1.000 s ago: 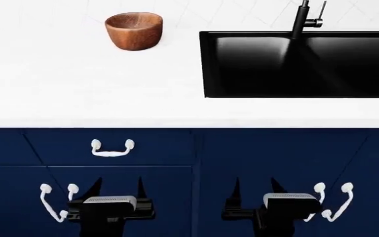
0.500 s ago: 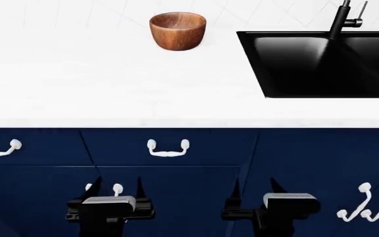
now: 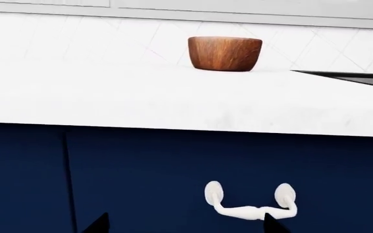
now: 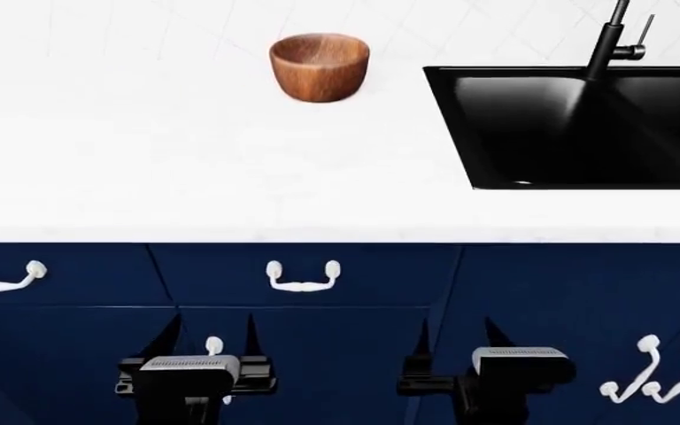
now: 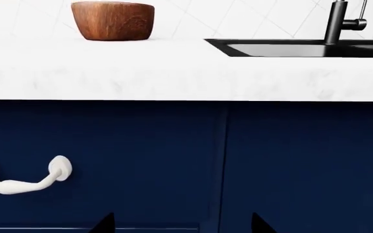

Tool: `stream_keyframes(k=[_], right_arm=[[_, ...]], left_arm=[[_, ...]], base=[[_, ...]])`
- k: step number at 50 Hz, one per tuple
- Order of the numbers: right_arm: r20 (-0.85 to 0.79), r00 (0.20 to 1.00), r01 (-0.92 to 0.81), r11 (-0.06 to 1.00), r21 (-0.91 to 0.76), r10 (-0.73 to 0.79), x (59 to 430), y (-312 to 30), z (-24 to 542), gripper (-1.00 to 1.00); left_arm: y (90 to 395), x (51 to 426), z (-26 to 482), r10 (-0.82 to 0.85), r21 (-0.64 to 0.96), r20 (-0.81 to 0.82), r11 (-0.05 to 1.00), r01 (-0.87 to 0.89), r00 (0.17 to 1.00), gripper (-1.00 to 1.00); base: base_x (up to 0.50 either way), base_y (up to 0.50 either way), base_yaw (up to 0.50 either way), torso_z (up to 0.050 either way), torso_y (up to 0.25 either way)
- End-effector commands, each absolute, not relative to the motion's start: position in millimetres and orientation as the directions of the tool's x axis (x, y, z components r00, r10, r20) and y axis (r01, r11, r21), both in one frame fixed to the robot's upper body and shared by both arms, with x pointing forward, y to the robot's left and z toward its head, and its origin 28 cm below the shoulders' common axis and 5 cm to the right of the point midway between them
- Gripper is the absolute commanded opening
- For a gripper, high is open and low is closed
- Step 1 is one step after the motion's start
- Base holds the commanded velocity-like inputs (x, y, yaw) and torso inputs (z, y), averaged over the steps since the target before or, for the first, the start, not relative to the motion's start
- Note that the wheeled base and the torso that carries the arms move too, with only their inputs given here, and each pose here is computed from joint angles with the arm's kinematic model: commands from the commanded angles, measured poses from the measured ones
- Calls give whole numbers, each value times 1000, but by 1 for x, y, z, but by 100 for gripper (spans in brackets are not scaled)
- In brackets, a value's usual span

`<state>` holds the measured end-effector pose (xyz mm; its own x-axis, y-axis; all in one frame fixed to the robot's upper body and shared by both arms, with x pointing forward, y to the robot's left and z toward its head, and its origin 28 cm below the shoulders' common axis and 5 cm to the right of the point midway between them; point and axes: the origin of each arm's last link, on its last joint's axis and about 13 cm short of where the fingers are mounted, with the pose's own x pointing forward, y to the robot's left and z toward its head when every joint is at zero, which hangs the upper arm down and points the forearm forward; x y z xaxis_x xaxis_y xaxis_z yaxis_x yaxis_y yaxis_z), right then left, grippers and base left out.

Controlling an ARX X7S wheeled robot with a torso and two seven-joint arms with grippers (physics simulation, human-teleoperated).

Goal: Place the two vegetables and bowl onto the tray for setting up a vegetable dip station.

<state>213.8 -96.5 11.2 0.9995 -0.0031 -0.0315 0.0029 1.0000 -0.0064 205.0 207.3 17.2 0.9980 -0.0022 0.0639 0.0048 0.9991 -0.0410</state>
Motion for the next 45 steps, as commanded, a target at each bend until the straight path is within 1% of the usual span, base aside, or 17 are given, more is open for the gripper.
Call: stream_keyframes(k=[1,24,25,28,29,34,37,38,39,41,45], right_arm=[[-29,1000,2,1000,-5,-2,214,-97,11,100],[-29,1000,1,1000,-6,-1,213,-97,10,100],[-27,1000,3,1000,1,-3,213,-97,10,100],[-17,1000,15,1000,22,-15,210,-98,11,100],[-23,1000,14,1000,9,-14,210,-97,12,100],[39,999,5,998,61,-7,204,-99,45,100],[54,998,-14,999,35,12,199,-97,68,100],[54,999,5,1000,16,-5,197,-98,77,100],[63,998,21,1000,-20,-20,195,-98,83,100],[69,998,16,1000,-14,-15,191,-98,96,100],[53,998,25,999,-32,-23,186,-99,118,100]], left_arm=[[207,203,19,-10,-42,70,999,13,997,100],[207,204,17,-13,-40,71,999,16,997,100],[207,204,16,7,-37,66,999,-4,998,100],[207,204,16,-8,-5,73,1000,9,997,100],[207,205,18,-7,-28,41,1000,8,999,100],[202,202,52,-13,-7,69,1000,13,998,100],[199,196,79,-20,12,102,1000,18,995,100],[198,194,90,-28,13,117,1000,27,993,100],[198,192,98,-23,31,140,999,18,990,100],[195,190,115,-31,77,175,997,18,984,100],[194,191,141,-49,58,192,998,38,980,100]], base=[[0,0,0,50,21],[0,0,0,50,1],[0,0,0,50,0],[0,0,0,14,0],[0,0,0,0,0],[0,0,0,0,0],[0,0,0,0,0],[0,0,0,0,0],[0,0,0,0,0],[0,0,0,0,0],[0,0,0,0,0]])
